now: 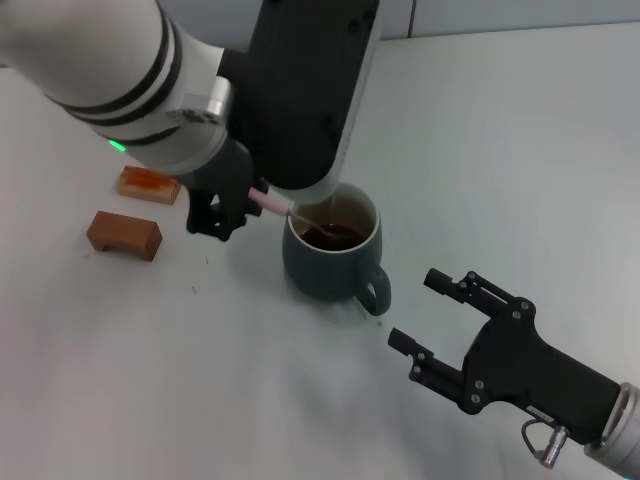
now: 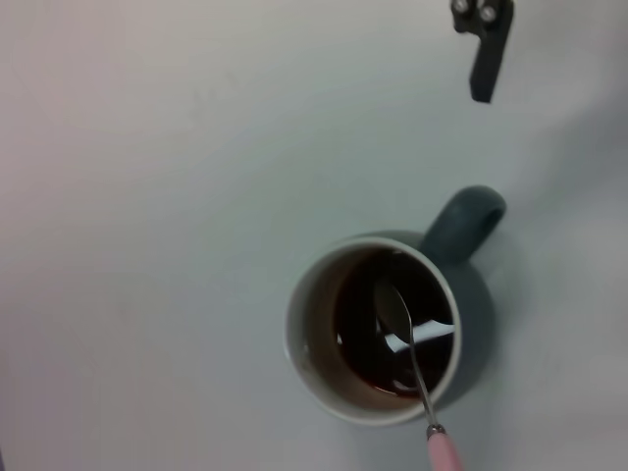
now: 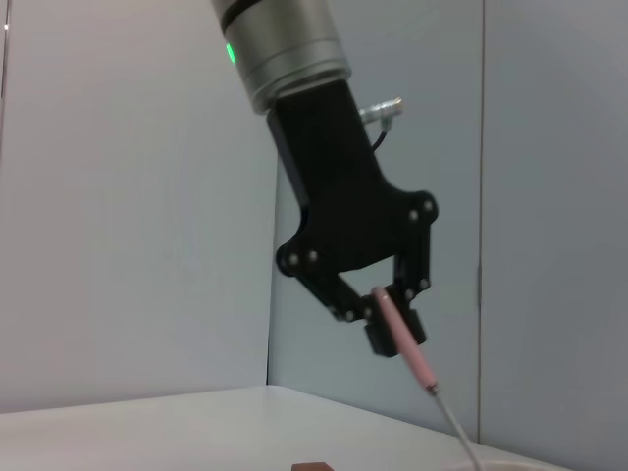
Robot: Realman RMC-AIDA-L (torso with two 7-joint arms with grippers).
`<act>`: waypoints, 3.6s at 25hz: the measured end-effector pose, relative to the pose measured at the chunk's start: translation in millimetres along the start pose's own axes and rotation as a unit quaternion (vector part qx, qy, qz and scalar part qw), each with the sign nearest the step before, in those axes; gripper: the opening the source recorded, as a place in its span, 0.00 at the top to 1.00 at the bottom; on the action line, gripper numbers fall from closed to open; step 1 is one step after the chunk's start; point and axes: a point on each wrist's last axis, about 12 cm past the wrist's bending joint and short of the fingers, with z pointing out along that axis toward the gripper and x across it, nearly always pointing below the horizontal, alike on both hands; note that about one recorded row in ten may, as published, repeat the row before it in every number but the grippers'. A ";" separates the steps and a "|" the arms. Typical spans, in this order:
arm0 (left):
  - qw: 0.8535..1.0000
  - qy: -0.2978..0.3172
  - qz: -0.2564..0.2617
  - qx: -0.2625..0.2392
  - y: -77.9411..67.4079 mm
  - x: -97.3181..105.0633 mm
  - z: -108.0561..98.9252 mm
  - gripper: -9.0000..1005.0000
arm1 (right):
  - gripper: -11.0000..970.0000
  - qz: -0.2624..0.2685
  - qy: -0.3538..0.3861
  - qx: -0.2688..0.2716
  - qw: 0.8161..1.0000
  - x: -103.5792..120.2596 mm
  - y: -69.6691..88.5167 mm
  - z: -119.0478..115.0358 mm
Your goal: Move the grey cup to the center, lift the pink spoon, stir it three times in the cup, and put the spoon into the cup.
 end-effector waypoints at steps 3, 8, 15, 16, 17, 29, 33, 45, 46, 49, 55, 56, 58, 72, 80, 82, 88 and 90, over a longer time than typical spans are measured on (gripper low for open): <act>1.000 0.003 -0.002 0.005 -2.0 1.8 0.4 0.87 | 0.27 0.000 0.000 -0.002 1.000 -0.2 -0.3 1.0; 1.000 0.013 -0.022 -0.013 3.3 12.1 -1.4 0.87 | 0.27 -0.002 0.001 -0.004 1.000 -0.2 -0.9 1.8; 1.000 0.006 -0.013 -0.015 6.5 7.0 0.2 0.87 | 0.27 0.000 0.001 -0.003 1.000 0.2 0.1 1.8; 1.000 0.006 -0.013 -0.015 6.5 7.0 0.2 0.87 | 0.27 0.000 0.001 -0.003 1.000 0.3 0.4 1.2; 1.000 0.001 -0.011 -0.014 5.8 4.5 2.0 0.87 | 0.27 0.000 0.001 -0.003 1.000 0.3 0.4 1.2; 0.985 -0.161 -0.056 -0.038 12.1 0.9 -1.2 0.66 | 0.27 0.000 0.001 -0.001 1.000 0.4 1.0 -0.9; 0.967 -0.228 -0.090 -0.064 13.3 14.0 -4.4 0.54 | 0.27 -0.001 0.000 0.000 1.000 0.1 0.2 -1.3; 0.812 -0.441 -0.295 -0.244 -41.3 148.9 -6.6 0.19 | 0.27 -0.012 -0.033 0.000 0.999 -8.5 -3.8 -2.7; 0.799 -0.454 -0.302 -0.253 -59.8 162.7 2.3 0.19 | 0.27 -0.012 -0.035 0.000 0.999 -9.0 -3.8 -2.7; 0.786 -0.465 -0.308 -0.267 -82.3 175.3 12.8 0.19 | 0.27 -0.013 -0.039 -0.002 0.999 -10.2 -4.3 -2.0; 0.781 -0.446 -0.329 -0.289 -131.2 187.4 54.8 0.19 | 0.27 -0.015 -0.040 -0.007 0.999 -10.7 -4.9 -0.4; 0.780 -0.445 -0.330 -0.290 -136.8 187.2 61.5 0.19 | 0.27 -0.016 -0.040 -0.008 0.999 -10.7 -5.1 -0.4; 0.778 -0.446 -0.328 -0.296 -149.2 184.4 75.8 0.19 | 0.27 -0.017 -0.040 -0.009 0.999 -10.9 -5.7 -0.3; 0.772 -0.474 -0.335 -0.259 -186.8 165.0 110.3 0.19 | 0.27 -0.012 -0.013 -0.049 0.999 -21.1 -43.6 -6.9; 0.771 -0.488 -0.334 -0.236 -192.6 157.8 113.2 0.19 | 0.27 -0.003 0.013 -0.105 0.994 -32.8 -63.0 0.2; 0.763 -0.503 -0.338 -0.224 -200.4 153.7 114.2 0.19 | 0.27 0.001 0.018 -0.121 0.993 -32.0 -59.9 1.9; 0.756 -0.519 -0.347 -0.199 -227.5 140.6 125.1 0.19 | 0.27 0.010 0.023 -0.134 0.991 -25.1 -46.2 0.1; 0.756 -0.519 -0.350 -0.190 -231.5 136.5 129.0 0.19 | 0.27 0.010 0.022 -0.133 0.991 -24.6 -45.4 -0.3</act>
